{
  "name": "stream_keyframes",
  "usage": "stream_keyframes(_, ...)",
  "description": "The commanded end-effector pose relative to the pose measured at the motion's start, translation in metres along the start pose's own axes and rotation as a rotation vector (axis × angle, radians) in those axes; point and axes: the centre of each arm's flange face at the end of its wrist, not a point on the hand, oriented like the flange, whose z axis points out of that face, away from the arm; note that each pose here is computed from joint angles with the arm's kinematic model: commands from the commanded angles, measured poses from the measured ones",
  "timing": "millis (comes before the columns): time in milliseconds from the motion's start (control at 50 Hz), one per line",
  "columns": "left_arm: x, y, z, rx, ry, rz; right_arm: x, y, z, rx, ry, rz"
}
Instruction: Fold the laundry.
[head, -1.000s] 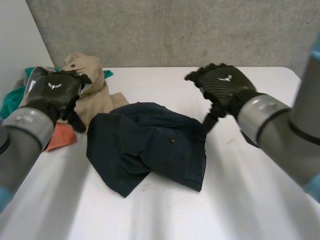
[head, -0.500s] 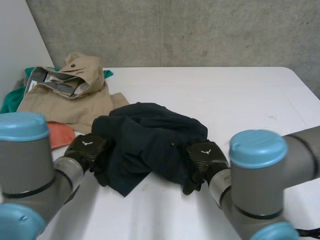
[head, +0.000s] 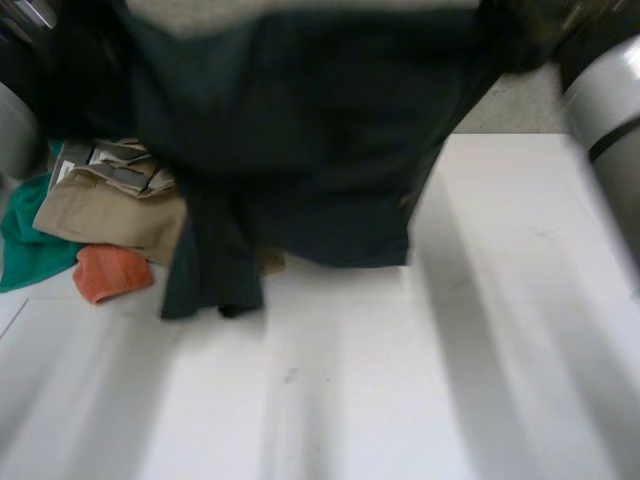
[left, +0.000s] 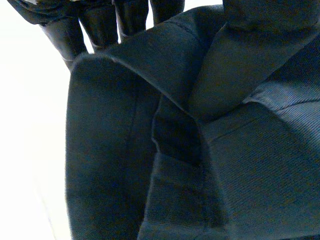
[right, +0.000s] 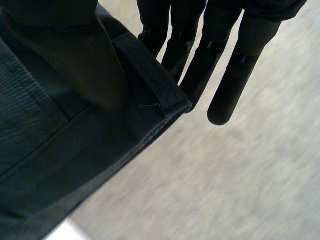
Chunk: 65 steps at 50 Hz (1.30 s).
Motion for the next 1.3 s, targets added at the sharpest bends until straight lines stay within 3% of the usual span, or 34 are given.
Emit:
stream_keyframes(20, -0.019, -0.079, -0.006, 0.128, -0.017, -0.095, 0.035, -0.070, 0.004, 0.139, 0.014, 0.022)
stream_keyframes(160, -0.039, -0.125, 0.002, 0.272, -0.050, -0.141, 0.054, -0.097, 0.010, 0.263, 0.053, 0.033)
stream_keyframes(220, -0.040, -0.120, 0.013, 0.263, -0.041, -0.141, 0.052, -0.090, 0.017, 0.265, 0.052, 0.045)
stream_keyframes(300, -0.032, -0.074, 0.047, 0.150, -0.003, -0.133, 0.042, -0.062, 0.030, 0.197, 0.028, 0.064)
stream_keyframes(360, -0.027, -0.040, 0.065, 0.069, 0.011, -0.130, 0.030, -0.020, 0.044, 0.097, 0.006, 0.076)
stream_keyframes(460, -0.015, 0.060, 0.111, -0.083, 0.025, -0.091, 0.004, 0.072, 0.068, -0.084, -0.012, 0.083)
stream_keyframes(620, 0.009, 0.213, 0.144, -0.262, 0.107, -0.029, -0.019, 0.198, 0.098, -0.170, 0.158, 0.020)
stream_keyframes(720, 0.008, 0.217, 0.143, -0.294, 0.072, -0.019, -0.028, 0.210, 0.104, -0.184, 0.191, -0.101)
stream_keyframes(840, -0.005, 0.159, 0.118, -0.276, -0.013, 0.008, -0.018, 0.144, 0.088, -0.131, 0.135, -0.149)
stream_keyframes(940, 0.012, 0.127, 0.068, -0.280, 0.097, 0.080, -0.023, 0.107, 0.043, -0.173, -0.067, -0.226)
stream_keyframes(1140, 0.069, 0.165, -0.061, -0.528, 0.507, 0.183, -0.054, 0.142, -0.057, -0.587, -0.382, -0.184)
stream_keyframes(1220, 0.080, 0.193, -0.078, -0.571, 0.536, 0.190, -0.074, 0.172, -0.088, -0.673, -0.468, -0.129)
stream_keyframes(1300, 0.092, 0.222, -0.086, -0.598, 0.546, 0.193, -0.086, 0.197, -0.092, -0.599, -0.457, -0.101)
